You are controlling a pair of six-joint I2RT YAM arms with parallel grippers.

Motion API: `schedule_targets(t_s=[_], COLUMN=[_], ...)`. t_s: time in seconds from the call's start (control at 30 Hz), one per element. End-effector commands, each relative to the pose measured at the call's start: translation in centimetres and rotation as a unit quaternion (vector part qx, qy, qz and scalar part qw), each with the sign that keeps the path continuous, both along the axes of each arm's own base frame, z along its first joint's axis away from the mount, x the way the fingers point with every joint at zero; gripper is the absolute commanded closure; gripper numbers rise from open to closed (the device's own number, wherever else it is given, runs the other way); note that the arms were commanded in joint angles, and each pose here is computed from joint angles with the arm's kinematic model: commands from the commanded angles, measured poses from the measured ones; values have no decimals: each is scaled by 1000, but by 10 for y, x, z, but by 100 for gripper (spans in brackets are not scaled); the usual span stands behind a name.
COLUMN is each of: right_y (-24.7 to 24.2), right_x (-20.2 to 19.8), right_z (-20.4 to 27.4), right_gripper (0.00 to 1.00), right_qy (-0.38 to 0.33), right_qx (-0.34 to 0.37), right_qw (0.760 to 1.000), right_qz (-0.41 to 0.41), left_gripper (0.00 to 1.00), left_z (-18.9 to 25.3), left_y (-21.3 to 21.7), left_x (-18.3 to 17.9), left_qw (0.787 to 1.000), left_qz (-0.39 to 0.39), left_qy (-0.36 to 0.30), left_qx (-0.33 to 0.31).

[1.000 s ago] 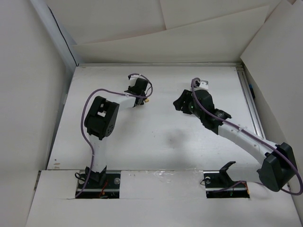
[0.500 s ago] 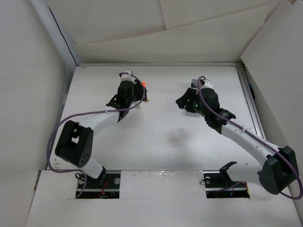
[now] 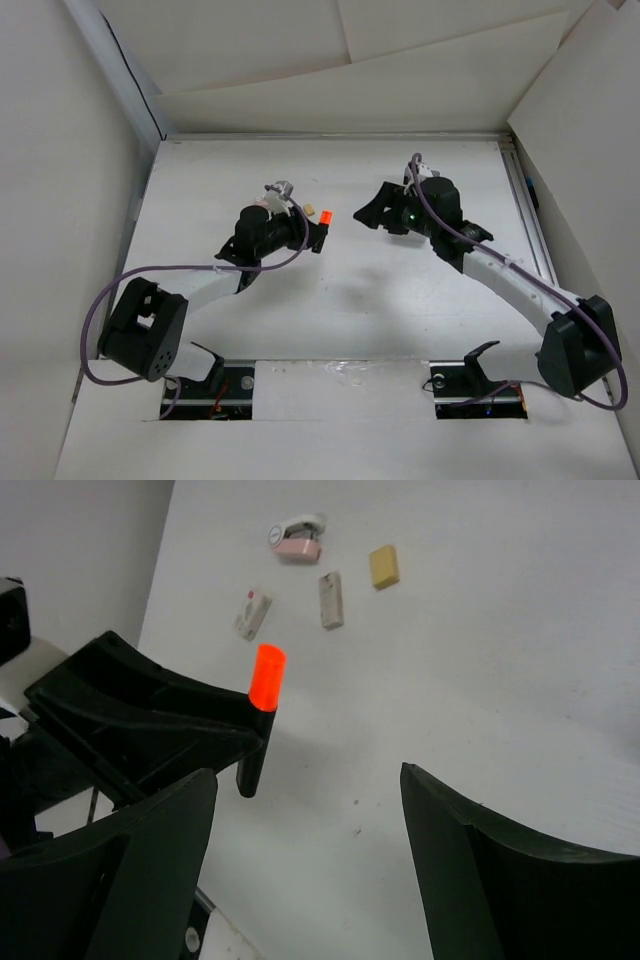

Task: Sort the stationery into containers
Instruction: Pick up the pen from the center of the board.

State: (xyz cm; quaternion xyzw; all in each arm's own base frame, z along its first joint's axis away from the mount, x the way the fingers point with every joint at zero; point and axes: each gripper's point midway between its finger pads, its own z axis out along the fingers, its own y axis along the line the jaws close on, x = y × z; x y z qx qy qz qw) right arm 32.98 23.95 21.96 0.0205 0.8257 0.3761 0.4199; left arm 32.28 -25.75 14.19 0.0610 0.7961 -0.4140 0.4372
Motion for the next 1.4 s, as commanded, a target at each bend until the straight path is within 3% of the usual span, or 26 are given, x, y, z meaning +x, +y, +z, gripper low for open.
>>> schedule_targets(t_s=[0.0, 0.3, 0.77, 0.9, 1.13, 1.23, 1.37], right_y=[29, 62, 74, 75, 79, 84, 86], right_x=[-4, -12, -6, -7, -10, -12, -13], right_z=[39, 39, 27, 30, 30, 30, 20], right_gripper=[20, 20, 28, 34, 55, 58, 76], right_qy=[-45, -32, -11, -11, -8, -7, 4], right_qx=[54, 80, 84, 90, 103, 113, 111], right_qw=[995, 985, 984, 983, 980, 978, 976], right_qz=[72, 146, 156, 160, 171, 177, 185], left_gripper=[94, 94, 92, 92, 92, 92, 92], left_z=[54, 52, 71, 74, 72, 79, 73], left_y=[-17, -26, -25, -24, -25, -26, -26], left_x=[-17, -42, -63, -63, -64, -65, -65], left_qw=[991, 982, 971, 972, 971, 968, 970], left_qz=[-73, -138, -168, -163, -168, -173, -172], left_qy=[-103, -103, -129, -132, -128, -137, -126], left_qx=[-53, -79, -107, -109, -110, -120, -116])
